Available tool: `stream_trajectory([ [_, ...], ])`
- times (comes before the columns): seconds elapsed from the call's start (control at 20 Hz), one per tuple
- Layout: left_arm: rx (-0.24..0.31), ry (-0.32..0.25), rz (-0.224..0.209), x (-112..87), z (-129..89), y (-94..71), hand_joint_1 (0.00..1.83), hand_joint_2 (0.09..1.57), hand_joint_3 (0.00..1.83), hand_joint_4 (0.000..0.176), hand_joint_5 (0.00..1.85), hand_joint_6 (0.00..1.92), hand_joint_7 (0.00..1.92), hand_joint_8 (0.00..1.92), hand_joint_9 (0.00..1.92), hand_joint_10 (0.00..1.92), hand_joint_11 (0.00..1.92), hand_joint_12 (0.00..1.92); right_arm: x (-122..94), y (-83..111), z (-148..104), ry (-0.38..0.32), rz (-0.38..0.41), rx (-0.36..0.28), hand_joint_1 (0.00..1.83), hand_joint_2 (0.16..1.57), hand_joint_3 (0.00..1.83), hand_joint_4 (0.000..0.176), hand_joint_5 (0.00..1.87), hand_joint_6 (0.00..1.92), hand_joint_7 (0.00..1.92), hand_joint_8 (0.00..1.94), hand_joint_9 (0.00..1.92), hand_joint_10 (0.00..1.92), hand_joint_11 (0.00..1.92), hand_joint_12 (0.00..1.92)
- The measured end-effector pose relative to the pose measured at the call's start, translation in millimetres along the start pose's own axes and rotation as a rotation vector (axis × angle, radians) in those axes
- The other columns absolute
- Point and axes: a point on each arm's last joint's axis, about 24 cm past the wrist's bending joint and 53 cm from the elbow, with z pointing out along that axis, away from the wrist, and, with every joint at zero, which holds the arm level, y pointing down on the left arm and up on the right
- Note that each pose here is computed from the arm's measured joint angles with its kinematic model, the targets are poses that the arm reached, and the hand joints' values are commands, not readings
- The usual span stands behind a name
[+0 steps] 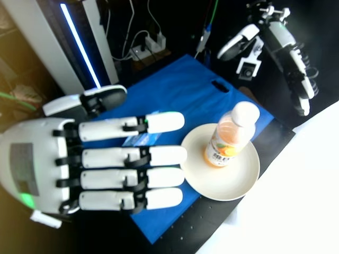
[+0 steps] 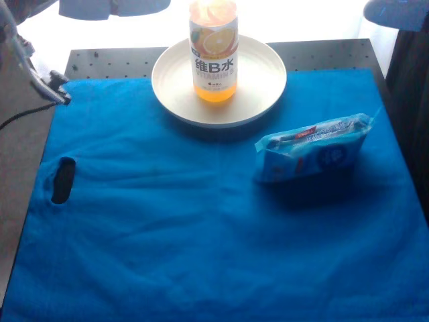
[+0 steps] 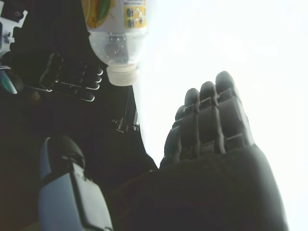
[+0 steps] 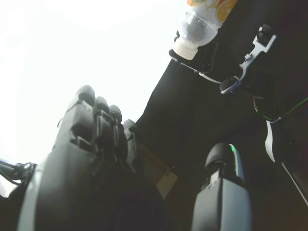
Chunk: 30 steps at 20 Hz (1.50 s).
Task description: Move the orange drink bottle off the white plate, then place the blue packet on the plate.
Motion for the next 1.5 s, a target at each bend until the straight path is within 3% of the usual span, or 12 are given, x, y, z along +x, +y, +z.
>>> stream_trajectory([
  [0.1, -0.002, 0.002, 0.000, 4.8, 10.8, -0.2, 0.57, 0.63, 0.00, 0.041, 0.00, 0.00, 0.13, 0.01, 0.08, 0.00, 0.11, 0.05, 3.4, -1.4, 1.0, 0.007, 0.001, 0.001, 0.64, 0.93, 0.01, 0.077, 0.14, 0.00, 0.13, 0.00, 0.08, 0.00, 0.00, 0.19],
  [0.2, -0.019, 0.029, 0.013, 18.7, 20.1, 4.2, 0.58, 0.60, 0.00, 0.053, 0.00, 0.00, 0.14, 0.01, 0.07, 0.00, 0.08, 0.05, 5.5, -1.8, 1.3, 0.012, 0.001, 0.000, 0.59, 0.91, 0.00, 0.076, 0.12, 0.00, 0.13, 0.00, 0.08, 0.00, 0.00, 0.16],
  [0.25, -0.034, 0.052, 0.024, 31.1, 28.2, 8.3, 0.60, 0.62, 0.00, 0.051, 0.00, 0.00, 0.10, 0.00, 0.05, 0.00, 0.07, 0.04, 5.5, -2.1, 1.4, 0.012, 0.002, 0.001, 0.56, 0.90, 0.00, 0.103, 0.12, 0.00, 0.13, 0.00, 0.05, 0.00, 0.00, 0.11],
  [0.45, -0.059, 0.047, -0.001, 33.3, 34.9, 17.4, 0.58, 0.64, 0.00, 0.022, 0.00, 0.00, 0.11, 0.01, 0.05, 0.01, 0.06, 0.04, 4.3, -2.1, 1.3, 0.010, -0.001, 0.001, 0.55, 0.93, 0.01, 0.087, 0.09, 0.00, 0.10, 0.00, 0.03, 0.00, 0.00, 0.08],
  [0.55, -0.083, 0.046, -0.004, 33.0, 36.5, 24.8, 0.61, 0.65, 0.00, 0.046, 0.00, 0.00, 0.14, 0.01, 0.08, 0.02, 0.05, 0.03, 3.5, -1.3, 1.8, 0.008, -0.001, -0.002, 0.56, 0.92, 0.00, 0.070, 0.09, 0.00, 0.10, 0.00, 0.03, 0.00, 0.00, 0.08],
  [0.7, -0.105, 0.060, -0.005, 41.4, 41.8, 30.4, 0.60, 0.65, 0.00, 0.047, 0.00, 0.00, 0.16, 0.01, 0.09, 0.01, 0.00, 0.00, 5.5, 1.2, 4.2, 0.013, 0.002, -0.010, 0.57, 0.92, 0.00, 0.069, 0.09, 0.00, 0.11, 0.00, 0.04, 0.01, 0.01, 0.09],
  [0.9, -0.116, 0.085, -0.017, 56.5, 49.3, 34.3, 0.69, 0.65, 0.00, 0.108, 0.00, 0.00, 0.10, 0.00, 0.00, 0.00, 0.00, 0.00, 7.2, 1.2, 4.9, 0.016, 0.006, -0.012, 0.53, 0.90, 0.00, 0.084, 0.10, 0.01, 0.12, 0.01, 0.02, 0.00, 0.01, 0.01],
  [0.95, -0.120, 0.086, -0.019, 57.9, 50.1, 35.3, 0.69, 0.67, 0.01, 0.067, 0.00, 0.00, 0.11, 0.00, 0.00, 0.00, 0.00, 0.00, 6.9, 3.1, 6.3, 0.015, 0.008, -0.017, 0.54, 0.90, 0.00, 0.082, 0.11, 0.01, 0.13, 0.01, 0.02, 0.00, 0.01, 0.01],
  [1.1, -0.131, 0.084, -0.017, 57.3, 50.7, 38.8, 0.69, 0.64, 0.00, 0.107, 0.00, 0.00, 0.13, 0.01, 0.02, 0.01, 0.04, 0.02, 6.7, 7.4, 7.4, 0.012, 0.010, -0.034, 0.53, 0.88, 0.00, 0.081, 0.11, 0.01, 0.14, 0.01, 0.03, 0.01, 0.02, 0.01],
  [1.3, -0.138, 0.101, -0.018, 67.4, 54.0, 40.3, 0.64, 0.61, 0.00, 0.077, 0.01, 0.00, 0.18, 0.02, 0.07, 0.02, 0.00, 0.00, 11.8, 5.6, 9.1, 0.018, 0.018, -0.034, 0.55, 0.88, 0.00, 0.071, 0.13, 0.00, 0.18, 0.00, 0.13, 0.01, 0.11, 0.08],
  [1.35, -0.137, 0.109, -0.023, 71.9, 55.8, 40.1, 0.61, 0.60, 0.00, 0.053, 0.02, 0.00, 0.21, 0.01, 0.11, 0.01, 0.00, 0.00, 12.3, 5.5, 9.2, 0.020, 0.018, -0.034, 0.56, 0.88, 0.00, 0.071, 0.13, 0.00, 0.18, 0.00, 0.13, 0.00, 0.11, 0.09],
  [1.5, -0.136, 0.120, -0.022, 77.4, 58.1, 40.4, 0.66, 0.62, 0.01, 0.076, 0.03, 0.00, 0.19, 0.00, 0.10, 0.01, 0.01, 0.00, 12.0, 5.3, 9.2, 0.019, 0.018, -0.033, 0.57, 0.87, 0.00, 0.074, 0.14, 0.00, 0.19, 0.00, 0.12, 0.00, 0.09, 0.09],
])
